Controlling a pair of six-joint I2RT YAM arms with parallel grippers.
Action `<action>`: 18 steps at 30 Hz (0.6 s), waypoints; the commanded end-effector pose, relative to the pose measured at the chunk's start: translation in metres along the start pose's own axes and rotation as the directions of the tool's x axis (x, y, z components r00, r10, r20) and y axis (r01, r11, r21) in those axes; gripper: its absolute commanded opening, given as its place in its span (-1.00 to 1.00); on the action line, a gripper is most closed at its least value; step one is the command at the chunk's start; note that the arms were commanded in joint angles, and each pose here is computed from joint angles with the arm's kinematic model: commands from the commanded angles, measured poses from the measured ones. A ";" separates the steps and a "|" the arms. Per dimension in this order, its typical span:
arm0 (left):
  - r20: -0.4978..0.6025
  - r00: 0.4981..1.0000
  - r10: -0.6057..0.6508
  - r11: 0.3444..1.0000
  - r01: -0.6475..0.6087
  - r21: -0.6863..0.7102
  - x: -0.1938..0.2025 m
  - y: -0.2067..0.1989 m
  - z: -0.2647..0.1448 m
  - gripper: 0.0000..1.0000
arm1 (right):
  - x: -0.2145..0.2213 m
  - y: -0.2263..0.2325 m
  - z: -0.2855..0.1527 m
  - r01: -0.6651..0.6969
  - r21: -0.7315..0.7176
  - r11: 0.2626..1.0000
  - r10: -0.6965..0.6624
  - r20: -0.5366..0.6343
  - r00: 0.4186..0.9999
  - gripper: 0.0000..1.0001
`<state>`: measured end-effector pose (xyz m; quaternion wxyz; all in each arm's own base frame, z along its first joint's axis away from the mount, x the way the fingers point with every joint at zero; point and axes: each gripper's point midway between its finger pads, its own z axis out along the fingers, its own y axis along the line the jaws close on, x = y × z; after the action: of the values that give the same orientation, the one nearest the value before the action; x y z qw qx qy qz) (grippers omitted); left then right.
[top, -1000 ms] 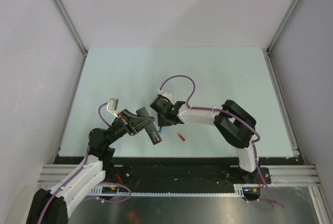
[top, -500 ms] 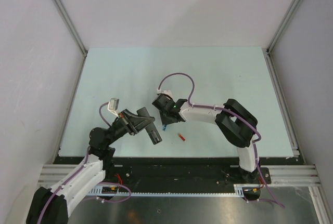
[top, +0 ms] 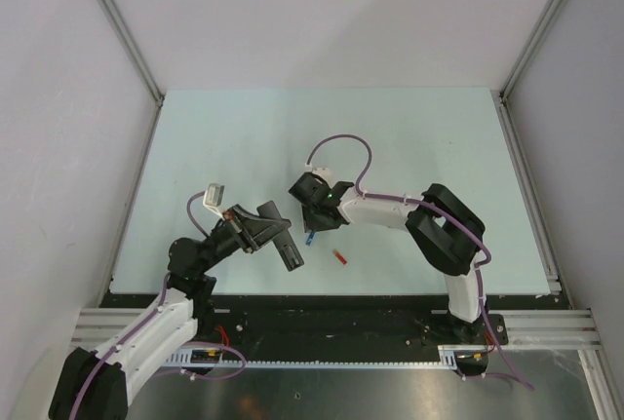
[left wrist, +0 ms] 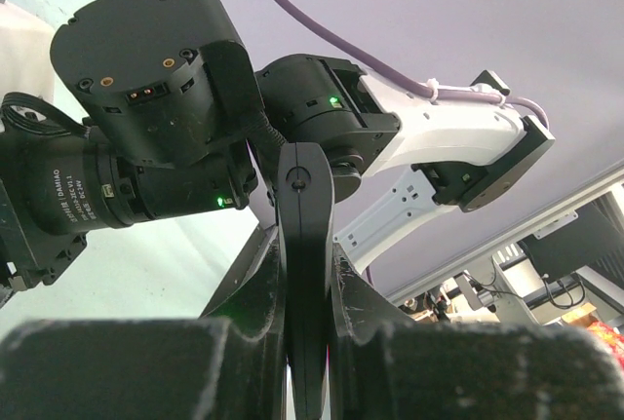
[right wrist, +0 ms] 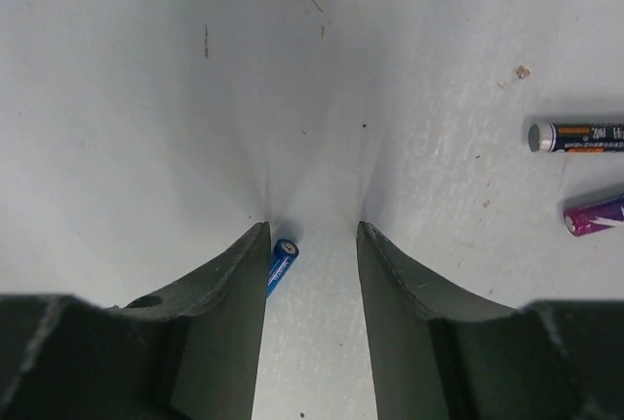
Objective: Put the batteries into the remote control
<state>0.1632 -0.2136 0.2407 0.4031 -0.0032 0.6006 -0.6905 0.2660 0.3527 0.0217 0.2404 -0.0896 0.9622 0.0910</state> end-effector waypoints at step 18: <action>0.001 1.000 -0.001 0.999 0.001 0.036 0.005 -0.006 -0.005 -1.00 | 0.059 0.002 -0.001 -0.019 0.060 0.998 0.029 -0.178 0.984 -0.25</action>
<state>0.1595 -0.2130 0.2458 0.4053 0.0010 0.5932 -0.6956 0.2401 0.3601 0.0211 0.2104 -0.0735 0.9704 0.0926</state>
